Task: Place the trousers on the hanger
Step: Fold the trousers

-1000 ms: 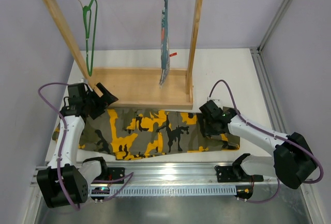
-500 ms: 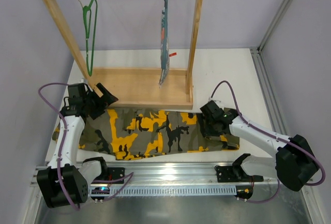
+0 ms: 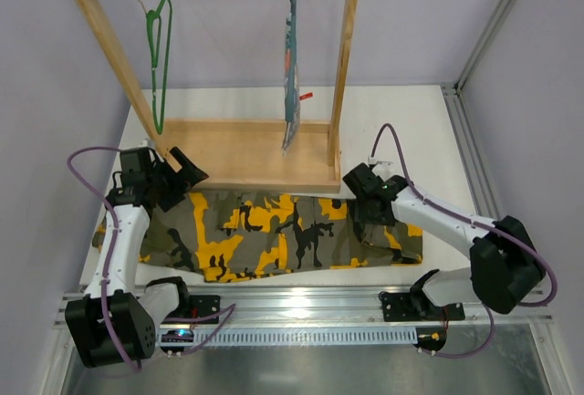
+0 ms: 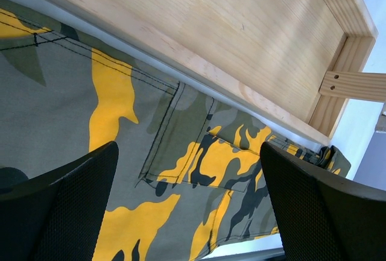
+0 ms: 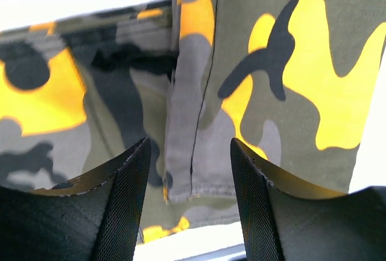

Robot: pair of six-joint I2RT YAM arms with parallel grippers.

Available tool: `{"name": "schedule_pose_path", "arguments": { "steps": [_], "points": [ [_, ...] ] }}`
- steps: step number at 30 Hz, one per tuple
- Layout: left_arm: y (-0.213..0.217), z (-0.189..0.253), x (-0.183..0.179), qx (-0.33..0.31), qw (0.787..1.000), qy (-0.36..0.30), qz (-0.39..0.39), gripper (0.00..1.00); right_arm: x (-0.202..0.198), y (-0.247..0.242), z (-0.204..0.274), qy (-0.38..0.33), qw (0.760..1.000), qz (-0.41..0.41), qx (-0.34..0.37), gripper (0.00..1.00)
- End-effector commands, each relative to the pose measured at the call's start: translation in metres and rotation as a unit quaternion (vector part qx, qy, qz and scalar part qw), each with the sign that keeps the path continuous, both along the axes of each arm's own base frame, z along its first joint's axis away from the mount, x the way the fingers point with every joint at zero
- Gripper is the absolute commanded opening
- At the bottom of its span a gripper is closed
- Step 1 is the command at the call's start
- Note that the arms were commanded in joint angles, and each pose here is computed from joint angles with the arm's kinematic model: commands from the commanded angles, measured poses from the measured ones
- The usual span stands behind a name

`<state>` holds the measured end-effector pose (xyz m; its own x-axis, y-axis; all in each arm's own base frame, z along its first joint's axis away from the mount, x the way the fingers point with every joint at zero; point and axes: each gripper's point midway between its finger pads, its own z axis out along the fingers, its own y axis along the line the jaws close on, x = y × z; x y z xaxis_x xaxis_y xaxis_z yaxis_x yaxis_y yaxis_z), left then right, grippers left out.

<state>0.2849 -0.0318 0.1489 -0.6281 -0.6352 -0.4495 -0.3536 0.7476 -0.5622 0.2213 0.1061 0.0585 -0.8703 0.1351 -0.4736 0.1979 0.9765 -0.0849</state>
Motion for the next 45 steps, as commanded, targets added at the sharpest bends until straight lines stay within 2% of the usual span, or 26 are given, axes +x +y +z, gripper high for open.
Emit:
{"name": "schedule_pose_path", "arguments": {
  "steps": [1, 8, 12, 13, 20, 24, 31, 36, 45],
  "points": [
    [0.001, 0.005, 0.0, 0.011, 1.0, -0.015, -0.003, 1.0, 0.023, -0.002, 0.004, -0.034, 0.998, -0.045, -0.03, 0.58],
    [0.002, 0.006, 0.0, 0.012, 1.0, -0.016, -0.003, 1.0, 0.028, 0.001, -0.043, 0.011, 0.996, -0.061, -0.067, 0.58],
    [0.002, 0.006, 0.0, 0.011, 1.0, -0.016, -0.002, 1.0, 0.019, -0.01, -0.055, 0.025, 0.993, -0.07, -0.09, 0.46],
    [0.001, 0.005, 0.0, 0.011, 1.0, -0.016, -0.003, 1.0, 0.018, -0.011, -0.055, 0.025, 0.993, -0.069, -0.091, 0.4],
    [0.001, 0.003, 0.001, 0.009, 1.0, -0.012, -0.002, 1.0, 0.012, -0.026, -0.04, 0.017, 0.991, -0.06, -0.117, 0.14],
    [0.0, 0.003, 0.002, 0.007, 1.0, -0.012, -0.004, 1.0, 0.01, -0.034, -0.031, 0.012, 0.989, -0.064, -0.133, 0.04],
    [0.002, 0.004, 0.0, 0.011, 1.0, -0.012, -0.003, 1.0, 0.012, -0.041, -0.002, 0.001, 0.988, -0.05, -0.149, 0.04],
    [0.001, 0.002, 0.001, 0.008, 1.0, -0.01, 0.0, 1.0, 0.012, -0.006, 0.002, 0.011, 0.998, 0.031, -0.06, 0.04],
    [0.002, 0.0, 0.001, 0.008, 1.0, -0.009, 0.004, 1.0, 0.001, 0.042, 0.016, 0.001, 0.989, 0.136, 0.064, 0.04]
  ]
}}
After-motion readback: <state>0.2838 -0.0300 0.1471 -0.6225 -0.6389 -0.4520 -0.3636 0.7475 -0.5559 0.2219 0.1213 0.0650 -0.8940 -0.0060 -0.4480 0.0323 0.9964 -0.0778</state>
